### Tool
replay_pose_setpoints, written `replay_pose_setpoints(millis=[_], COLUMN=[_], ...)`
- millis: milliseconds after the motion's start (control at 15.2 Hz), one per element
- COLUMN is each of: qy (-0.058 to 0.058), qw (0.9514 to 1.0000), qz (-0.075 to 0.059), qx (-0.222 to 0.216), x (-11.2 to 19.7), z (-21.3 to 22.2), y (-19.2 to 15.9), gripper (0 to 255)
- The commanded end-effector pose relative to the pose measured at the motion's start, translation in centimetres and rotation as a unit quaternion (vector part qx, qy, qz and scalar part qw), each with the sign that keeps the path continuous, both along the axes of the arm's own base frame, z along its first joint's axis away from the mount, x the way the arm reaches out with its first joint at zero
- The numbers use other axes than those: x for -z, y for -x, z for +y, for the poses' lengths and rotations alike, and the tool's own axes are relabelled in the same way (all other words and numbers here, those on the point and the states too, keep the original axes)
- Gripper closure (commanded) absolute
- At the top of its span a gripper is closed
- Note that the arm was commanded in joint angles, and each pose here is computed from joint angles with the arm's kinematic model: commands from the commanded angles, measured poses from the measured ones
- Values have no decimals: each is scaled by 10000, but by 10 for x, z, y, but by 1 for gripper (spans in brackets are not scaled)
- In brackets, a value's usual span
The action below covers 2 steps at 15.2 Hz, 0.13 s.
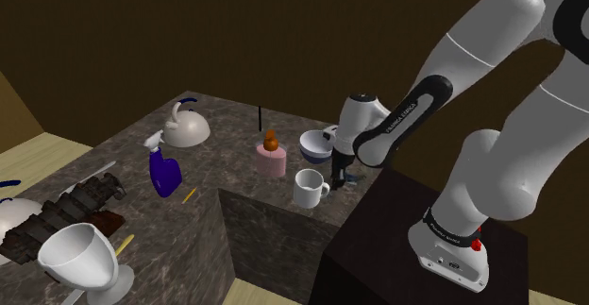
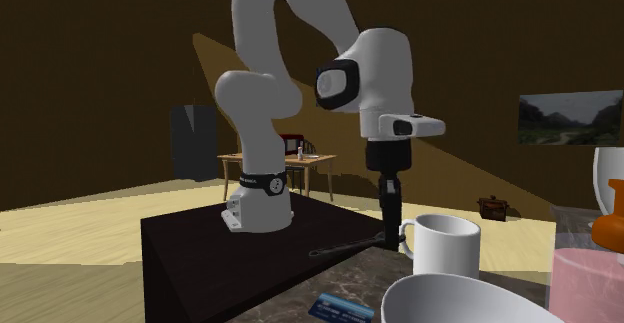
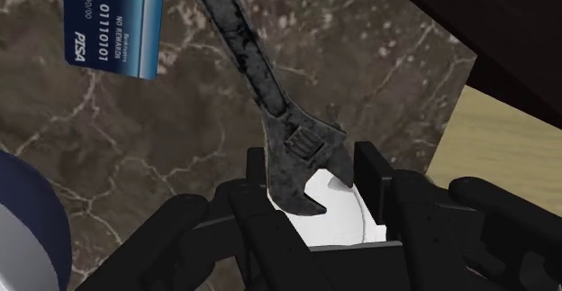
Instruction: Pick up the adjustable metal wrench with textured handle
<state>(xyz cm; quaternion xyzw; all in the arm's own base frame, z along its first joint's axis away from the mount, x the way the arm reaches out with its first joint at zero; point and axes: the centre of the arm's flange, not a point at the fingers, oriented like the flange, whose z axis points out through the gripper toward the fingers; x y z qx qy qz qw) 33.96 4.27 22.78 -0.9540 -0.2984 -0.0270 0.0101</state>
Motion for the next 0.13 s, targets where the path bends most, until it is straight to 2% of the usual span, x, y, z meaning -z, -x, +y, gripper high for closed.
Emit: replay_pose_setpoints(millis=[0,66], qy=[4,4], qw=[10000,10000], qz=[4,4], qx=[0,0], x=[-6,-6], z=[0,0], y=[0,0], gripper=[255,255])
